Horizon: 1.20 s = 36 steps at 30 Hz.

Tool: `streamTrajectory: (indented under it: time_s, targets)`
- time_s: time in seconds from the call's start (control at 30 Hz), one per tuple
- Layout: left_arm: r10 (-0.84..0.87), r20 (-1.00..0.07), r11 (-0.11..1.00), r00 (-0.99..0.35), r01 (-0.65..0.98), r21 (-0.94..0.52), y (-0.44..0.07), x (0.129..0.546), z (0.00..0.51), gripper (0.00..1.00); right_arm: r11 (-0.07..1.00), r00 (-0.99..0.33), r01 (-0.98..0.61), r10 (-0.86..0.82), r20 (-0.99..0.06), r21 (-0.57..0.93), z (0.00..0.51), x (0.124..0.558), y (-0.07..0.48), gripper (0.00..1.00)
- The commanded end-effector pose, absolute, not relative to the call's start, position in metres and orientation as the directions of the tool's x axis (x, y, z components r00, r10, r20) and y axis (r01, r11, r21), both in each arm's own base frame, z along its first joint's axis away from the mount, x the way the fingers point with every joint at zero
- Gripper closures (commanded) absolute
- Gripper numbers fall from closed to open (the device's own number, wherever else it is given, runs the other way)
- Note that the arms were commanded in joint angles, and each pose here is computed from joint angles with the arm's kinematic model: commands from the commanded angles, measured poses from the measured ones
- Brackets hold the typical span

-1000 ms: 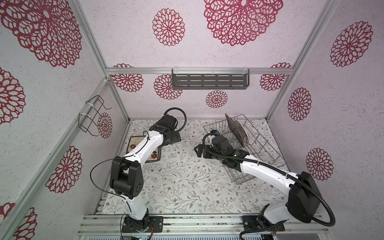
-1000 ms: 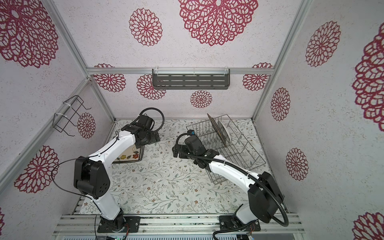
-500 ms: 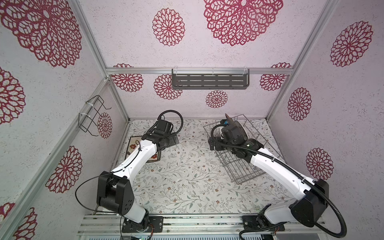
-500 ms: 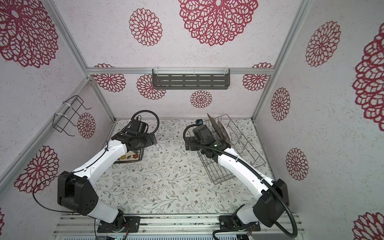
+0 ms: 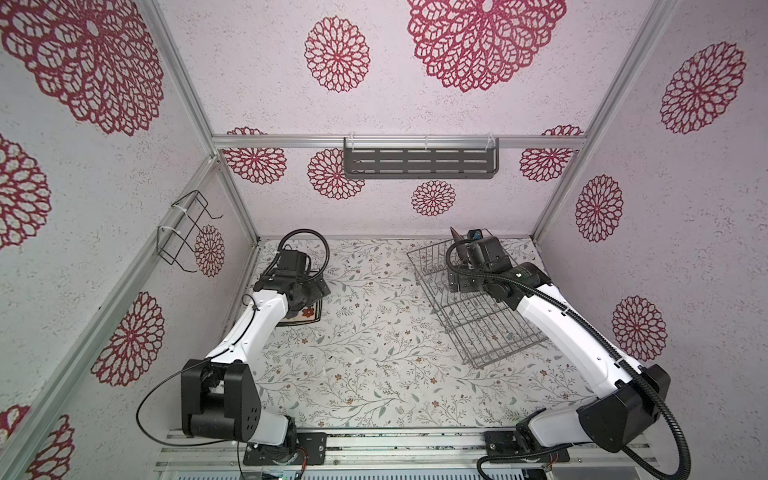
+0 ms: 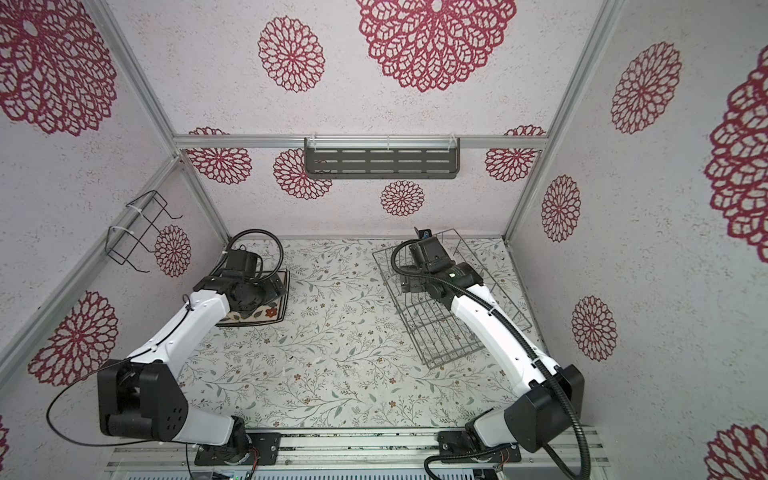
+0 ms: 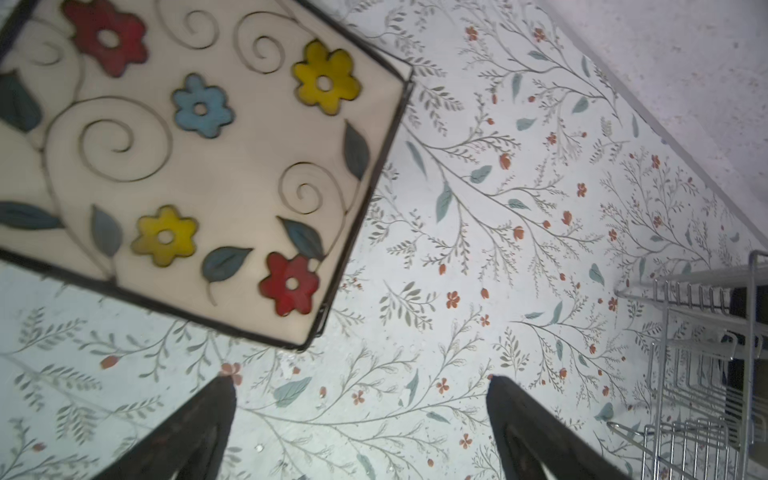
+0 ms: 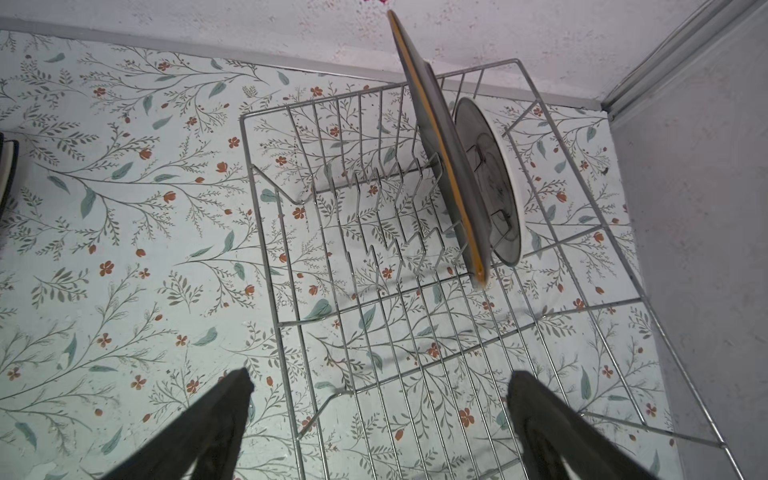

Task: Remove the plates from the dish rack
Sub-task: 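Move the right gripper over the dish rack toward the dark plate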

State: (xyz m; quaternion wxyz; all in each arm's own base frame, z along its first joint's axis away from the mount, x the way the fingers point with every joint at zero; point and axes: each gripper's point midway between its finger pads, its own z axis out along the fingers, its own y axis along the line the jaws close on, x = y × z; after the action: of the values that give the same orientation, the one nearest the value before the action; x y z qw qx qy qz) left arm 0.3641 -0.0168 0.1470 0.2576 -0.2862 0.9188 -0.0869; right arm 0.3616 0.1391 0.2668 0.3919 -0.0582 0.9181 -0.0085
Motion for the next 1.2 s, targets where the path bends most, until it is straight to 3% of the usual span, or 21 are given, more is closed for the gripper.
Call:
streamTrajectory:
  time_s: [0.0, 0.23, 0.5, 1.17]
  targets:
    - [-0.627, -0.412, 0.778, -0.661, -0.5, -0.382, -0.007, 0.355, 0.153, 0.01, 0.995, -0.639, -0.088, -0.093, -0.764, -0.048, 0.286, 0.36, 0.134, 0.01]
    - [-0.66, -0.304, 0.74, -0.687, -0.526, -0.419, -0.012, 0.337, 0.125, 0.02, 0.995, -0.62, -0.096, -0.075, -0.781, -0.019, 0.286, 0.365, 0.139, 0.01]
    - [-0.681, -0.249, 0.711, -0.689, -0.54, -0.451, -0.02, 0.344, 0.094, 0.02, 0.996, -0.608, -0.094, -0.06, -0.792, -0.004, 0.286, 0.367, 0.141, 0.01]
    - [-0.65, -0.247, 0.733, -0.718, -0.507, -0.454, -0.032, 0.378, 0.085, 0.03, 0.993, -0.621, -0.113, -0.039, -0.783, 0.041, 0.278, 0.368, 0.146, 0.01]
